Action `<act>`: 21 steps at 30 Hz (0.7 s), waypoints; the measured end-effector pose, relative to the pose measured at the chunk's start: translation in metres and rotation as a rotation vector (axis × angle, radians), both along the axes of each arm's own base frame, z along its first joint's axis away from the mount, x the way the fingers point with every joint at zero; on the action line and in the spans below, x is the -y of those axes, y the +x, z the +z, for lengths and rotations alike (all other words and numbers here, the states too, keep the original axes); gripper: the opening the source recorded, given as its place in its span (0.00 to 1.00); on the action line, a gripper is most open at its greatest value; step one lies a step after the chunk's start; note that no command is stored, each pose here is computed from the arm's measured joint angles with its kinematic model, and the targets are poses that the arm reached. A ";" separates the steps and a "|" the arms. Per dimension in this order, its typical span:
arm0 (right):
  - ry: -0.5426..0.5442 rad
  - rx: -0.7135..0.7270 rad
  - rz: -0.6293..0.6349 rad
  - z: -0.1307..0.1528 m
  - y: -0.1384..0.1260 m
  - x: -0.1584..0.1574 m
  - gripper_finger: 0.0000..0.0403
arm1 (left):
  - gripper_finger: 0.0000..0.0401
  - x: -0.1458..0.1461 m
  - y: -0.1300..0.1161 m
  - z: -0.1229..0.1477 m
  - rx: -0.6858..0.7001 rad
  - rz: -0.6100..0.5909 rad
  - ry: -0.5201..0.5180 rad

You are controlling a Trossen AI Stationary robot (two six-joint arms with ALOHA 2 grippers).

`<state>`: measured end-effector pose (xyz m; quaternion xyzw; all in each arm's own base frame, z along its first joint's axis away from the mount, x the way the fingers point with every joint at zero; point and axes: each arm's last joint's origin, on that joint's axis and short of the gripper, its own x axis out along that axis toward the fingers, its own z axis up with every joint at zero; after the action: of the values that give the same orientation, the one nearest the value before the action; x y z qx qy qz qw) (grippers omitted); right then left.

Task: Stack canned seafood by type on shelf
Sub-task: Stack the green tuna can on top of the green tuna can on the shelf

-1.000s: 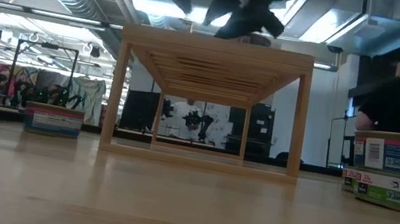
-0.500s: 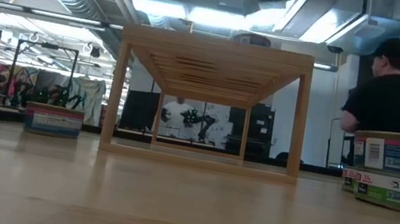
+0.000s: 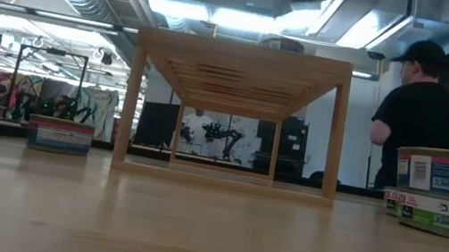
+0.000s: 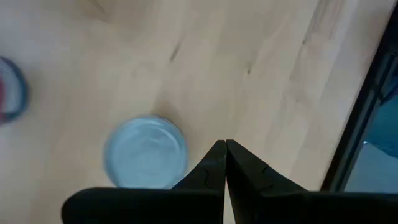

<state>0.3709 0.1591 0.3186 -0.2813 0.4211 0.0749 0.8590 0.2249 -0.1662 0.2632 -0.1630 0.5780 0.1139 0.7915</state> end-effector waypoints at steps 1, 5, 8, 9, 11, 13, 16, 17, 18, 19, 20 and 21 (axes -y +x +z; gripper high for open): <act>-0.012 -0.010 0.016 -0.005 0.002 -0.004 0.64 | 0.02 0.002 -0.001 -0.004 0.002 0.007 -0.010; -0.054 -0.053 0.068 -0.032 0.013 -0.020 0.64 | 0.02 0.007 -0.006 -0.023 -0.006 0.014 -0.049; -0.066 -0.070 0.083 -0.053 0.022 -0.029 0.64 | 0.02 0.006 -0.009 -0.035 -0.021 0.023 -0.046; -0.065 -0.067 0.086 -0.059 0.025 -0.032 0.64 | 0.02 0.005 -0.011 -0.038 -0.033 0.027 -0.038; -0.075 -0.078 0.094 -0.072 0.031 -0.035 0.64 | 0.02 0.003 -0.013 -0.043 -0.048 0.049 -0.033; -0.076 -0.077 0.093 -0.084 0.038 -0.038 0.64 | 0.02 0.002 -0.014 -0.046 -0.058 0.059 -0.028; -0.111 -0.091 0.101 -0.097 0.043 -0.039 0.64 | 0.03 0.002 -0.014 -0.050 -0.061 0.046 -0.045; -0.128 -0.093 0.100 -0.100 0.044 -0.039 0.64 | 0.04 0.002 -0.015 -0.051 -0.068 0.046 -0.050; -0.147 -0.095 0.102 -0.103 0.045 -0.039 0.64 | 0.06 0.002 -0.016 -0.052 -0.079 0.053 -0.055; -0.163 -0.091 0.100 -0.105 0.046 -0.039 0.64 | 0.08 0.002 -0.016 -0.053 -0.084 0.068 -0.059; -0.172 -0.087 0.096 -0.107 0.047 -0.040 0.64 | 0.11 0.001 -0.016 -0.054 -0.087 0.085 -0.064; -0.177 -0.082 0.093 -0.109 0.048 -0.040 0.64 | 0.14 0.001 -0.017 -0.055 -0.090 0.098 -0.066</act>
<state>0.4186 0.1990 0.2101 -0.3718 0.4473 0.0885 0.8086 0.2079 -0.1671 0.2080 -0.2117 0.6076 0.1407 0.7525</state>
